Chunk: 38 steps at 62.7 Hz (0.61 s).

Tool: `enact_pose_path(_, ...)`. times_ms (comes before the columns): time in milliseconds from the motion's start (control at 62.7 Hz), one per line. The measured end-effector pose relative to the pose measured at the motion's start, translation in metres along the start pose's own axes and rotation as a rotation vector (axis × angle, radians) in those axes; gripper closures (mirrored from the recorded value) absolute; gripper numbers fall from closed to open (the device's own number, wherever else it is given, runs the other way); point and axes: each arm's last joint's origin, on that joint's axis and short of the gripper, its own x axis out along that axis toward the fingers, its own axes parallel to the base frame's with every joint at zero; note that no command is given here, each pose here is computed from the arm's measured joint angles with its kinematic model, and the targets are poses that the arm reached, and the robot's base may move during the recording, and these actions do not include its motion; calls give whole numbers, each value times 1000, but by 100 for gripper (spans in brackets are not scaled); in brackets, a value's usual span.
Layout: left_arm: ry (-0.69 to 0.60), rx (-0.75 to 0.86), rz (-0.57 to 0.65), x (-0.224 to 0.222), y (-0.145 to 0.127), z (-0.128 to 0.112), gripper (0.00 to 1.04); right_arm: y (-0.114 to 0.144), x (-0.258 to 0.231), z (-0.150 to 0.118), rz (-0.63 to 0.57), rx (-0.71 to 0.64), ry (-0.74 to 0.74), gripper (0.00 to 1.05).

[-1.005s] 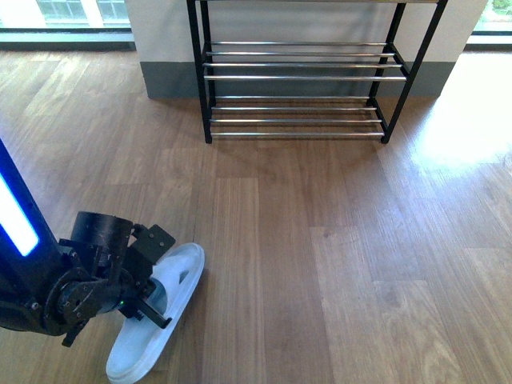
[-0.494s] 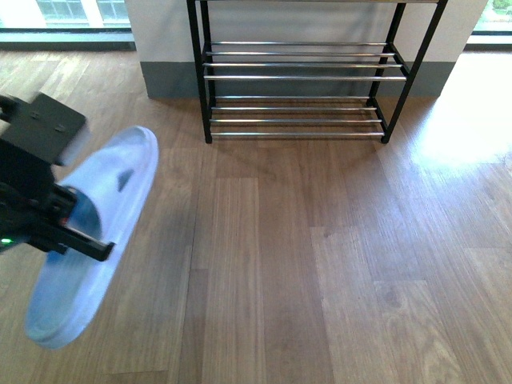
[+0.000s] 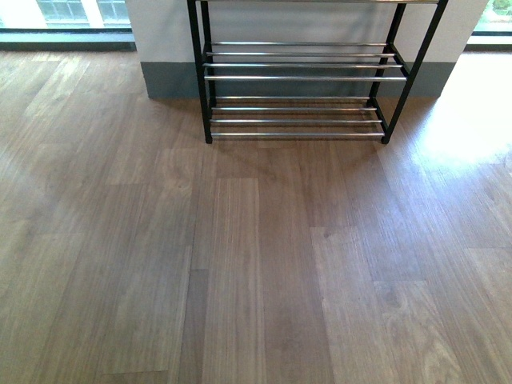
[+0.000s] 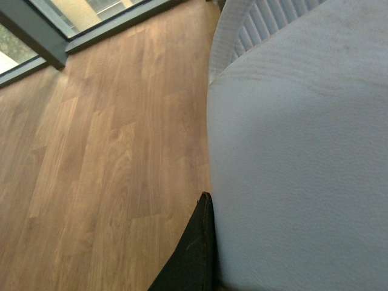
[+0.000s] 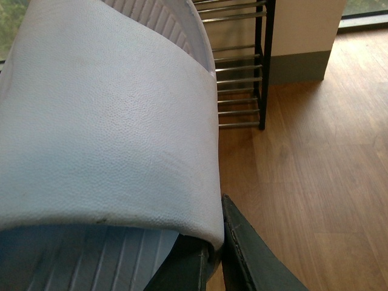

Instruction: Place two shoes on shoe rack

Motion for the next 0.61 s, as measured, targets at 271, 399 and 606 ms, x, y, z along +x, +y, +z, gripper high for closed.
enact_pose_path(271, -56, -51, 33, -13, 6, 2, 103, 0, 0, 0, 0, 0, 0, 103)
enact_pose_path(399, -54, -53, 31, -13, 5, 1, 103, 0, 0, 0, 0, 0, 0, 103)
enact_pose_path(606, -54, -56, 30, -13, 5, 1, 103, 0, 0, 0, 0, 0, 0, 103)
